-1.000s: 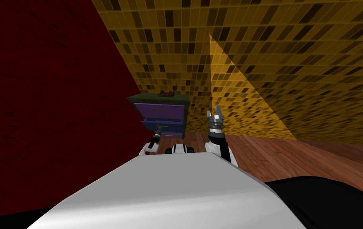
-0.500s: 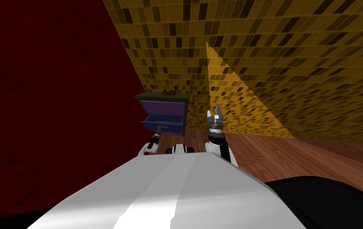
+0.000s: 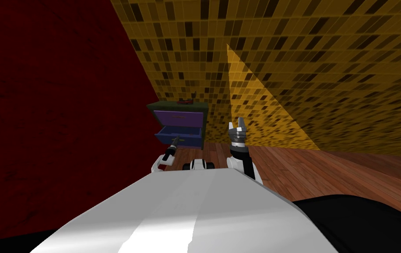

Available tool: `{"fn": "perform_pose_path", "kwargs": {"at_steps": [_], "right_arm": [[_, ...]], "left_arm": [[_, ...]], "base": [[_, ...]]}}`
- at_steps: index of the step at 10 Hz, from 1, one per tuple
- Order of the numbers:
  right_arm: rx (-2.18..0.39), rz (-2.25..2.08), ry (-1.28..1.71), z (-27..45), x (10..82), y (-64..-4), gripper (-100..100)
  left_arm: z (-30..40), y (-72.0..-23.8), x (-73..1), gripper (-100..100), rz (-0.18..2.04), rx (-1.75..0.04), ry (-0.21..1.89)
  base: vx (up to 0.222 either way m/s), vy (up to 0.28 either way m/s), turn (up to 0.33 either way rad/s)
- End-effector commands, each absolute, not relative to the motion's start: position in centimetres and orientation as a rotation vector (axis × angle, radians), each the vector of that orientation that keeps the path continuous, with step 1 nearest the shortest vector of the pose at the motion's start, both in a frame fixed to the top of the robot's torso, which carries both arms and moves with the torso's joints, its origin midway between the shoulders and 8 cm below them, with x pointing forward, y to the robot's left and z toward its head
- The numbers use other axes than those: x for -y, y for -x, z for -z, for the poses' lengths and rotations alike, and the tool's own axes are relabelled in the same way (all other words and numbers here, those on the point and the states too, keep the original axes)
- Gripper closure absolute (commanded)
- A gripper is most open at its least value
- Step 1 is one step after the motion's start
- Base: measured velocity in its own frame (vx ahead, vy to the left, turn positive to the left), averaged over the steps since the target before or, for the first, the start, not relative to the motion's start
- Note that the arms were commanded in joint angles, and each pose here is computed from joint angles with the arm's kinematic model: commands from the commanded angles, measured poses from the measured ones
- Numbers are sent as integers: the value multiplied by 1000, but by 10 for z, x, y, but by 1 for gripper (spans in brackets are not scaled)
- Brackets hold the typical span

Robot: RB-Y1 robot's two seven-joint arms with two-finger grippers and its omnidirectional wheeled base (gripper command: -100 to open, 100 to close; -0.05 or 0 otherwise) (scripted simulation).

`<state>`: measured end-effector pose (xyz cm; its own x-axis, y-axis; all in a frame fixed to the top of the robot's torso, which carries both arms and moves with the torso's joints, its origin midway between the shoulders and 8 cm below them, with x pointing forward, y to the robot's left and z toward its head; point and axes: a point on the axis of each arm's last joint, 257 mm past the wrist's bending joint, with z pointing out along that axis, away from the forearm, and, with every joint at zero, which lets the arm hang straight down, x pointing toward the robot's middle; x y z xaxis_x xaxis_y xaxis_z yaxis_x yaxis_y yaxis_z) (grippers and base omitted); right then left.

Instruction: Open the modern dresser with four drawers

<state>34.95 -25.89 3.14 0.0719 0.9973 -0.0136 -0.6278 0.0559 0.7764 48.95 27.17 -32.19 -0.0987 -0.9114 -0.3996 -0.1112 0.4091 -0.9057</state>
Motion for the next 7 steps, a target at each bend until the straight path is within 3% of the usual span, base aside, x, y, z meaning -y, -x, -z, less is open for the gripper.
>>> {"fn": "perform_pose_path", "kwargs": {"at_steps": [1,2,3,7], "right_arm": [[-672,-1385,-702,-31,259,-349,0],[-672,-1385,-702,-31,259,-349,0],[-672,-1385,-702,-31,259,-349,0],[-672,-1385,-702,-31,259,-349,0]], "left_arm": [[297,-505,-275,-100,883,-1510,942],[313,-496,-276,-100,875,-1531,962],[317,-495,-276,0,870,-1538,972],[329,-489,-278,0,856,-1557,993]], "base": [[-67,-3,-26],[-20,0,-7],[0,0,0],[0,0,0]]}}
